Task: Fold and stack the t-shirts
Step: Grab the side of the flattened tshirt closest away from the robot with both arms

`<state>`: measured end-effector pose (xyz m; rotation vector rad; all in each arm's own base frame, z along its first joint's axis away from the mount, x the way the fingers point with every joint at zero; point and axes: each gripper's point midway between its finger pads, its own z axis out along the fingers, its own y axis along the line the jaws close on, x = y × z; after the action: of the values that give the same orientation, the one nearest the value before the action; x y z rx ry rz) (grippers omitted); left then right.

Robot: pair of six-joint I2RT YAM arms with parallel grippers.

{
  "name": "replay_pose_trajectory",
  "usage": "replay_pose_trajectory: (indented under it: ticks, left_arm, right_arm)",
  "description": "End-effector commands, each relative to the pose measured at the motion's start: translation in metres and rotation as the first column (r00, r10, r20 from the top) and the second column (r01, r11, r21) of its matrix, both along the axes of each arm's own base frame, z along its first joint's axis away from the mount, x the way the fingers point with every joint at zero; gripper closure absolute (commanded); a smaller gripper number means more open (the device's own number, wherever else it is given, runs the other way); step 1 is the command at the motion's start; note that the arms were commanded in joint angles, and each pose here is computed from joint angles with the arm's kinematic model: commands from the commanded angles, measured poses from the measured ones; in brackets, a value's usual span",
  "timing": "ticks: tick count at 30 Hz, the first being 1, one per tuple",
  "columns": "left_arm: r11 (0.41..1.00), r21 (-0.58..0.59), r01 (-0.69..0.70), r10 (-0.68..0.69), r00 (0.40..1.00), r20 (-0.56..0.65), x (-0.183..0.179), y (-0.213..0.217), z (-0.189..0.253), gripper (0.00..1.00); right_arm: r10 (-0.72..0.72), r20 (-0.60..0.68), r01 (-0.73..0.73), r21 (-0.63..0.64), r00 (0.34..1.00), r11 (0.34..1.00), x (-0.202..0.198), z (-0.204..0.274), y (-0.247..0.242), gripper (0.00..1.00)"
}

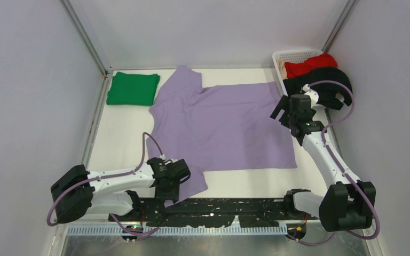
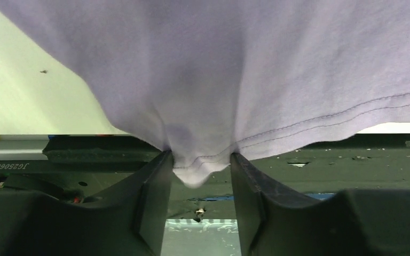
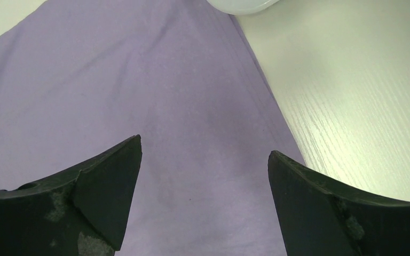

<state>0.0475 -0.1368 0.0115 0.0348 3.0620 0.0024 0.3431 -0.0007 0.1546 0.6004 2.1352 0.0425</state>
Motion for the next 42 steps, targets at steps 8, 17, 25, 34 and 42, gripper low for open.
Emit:
replay_pose_trajectory:
  ticks: [8,17,25,34,42]
  left_arm:
    - [0.998,0.065,0.024,-0.024,1.0,0.0,0.004,0.005,-0.005,1.0]
    - [0.995,0.095,0.033,-0.044,0.993,0.113,0.017,0.024,0.035,1.0]
    - [0.996,0.065,0.062,-0.069,0.99,0.12,0.015,0.028,0.034,1.0]
    - [0.995,-0.048,0.09,-0.082,0.986,0.145,0.015,0.013,0.037,1.0]
    - [0.994,-0.06,0.094,-0.085,0.986,0.141,0.013,0.012,0.035,1.0]
  right_arm:
    - [-0.192,0.003,0.192,0.013,0.981,0.981,-0.02,0.0,-0.034,0.05]
    - [-0.375,-0.191,0.397,0.089,0.907,0.914,-0.102,-0.052,-0.068,0.05]
    - [-0.309,-0.392,0.408,0.2,0.866,0.891,-0.145,-0.113,-0.043,0.08]
    - [-0.258,-0.469,0.408,0.254,0.845,0.877,-0.156,-0.15,-0.027,0.37]
    - [-0.304,-0.454,0.431,0.209,0.838,0.878,-0.151,-0.155,-0.038,0.52]
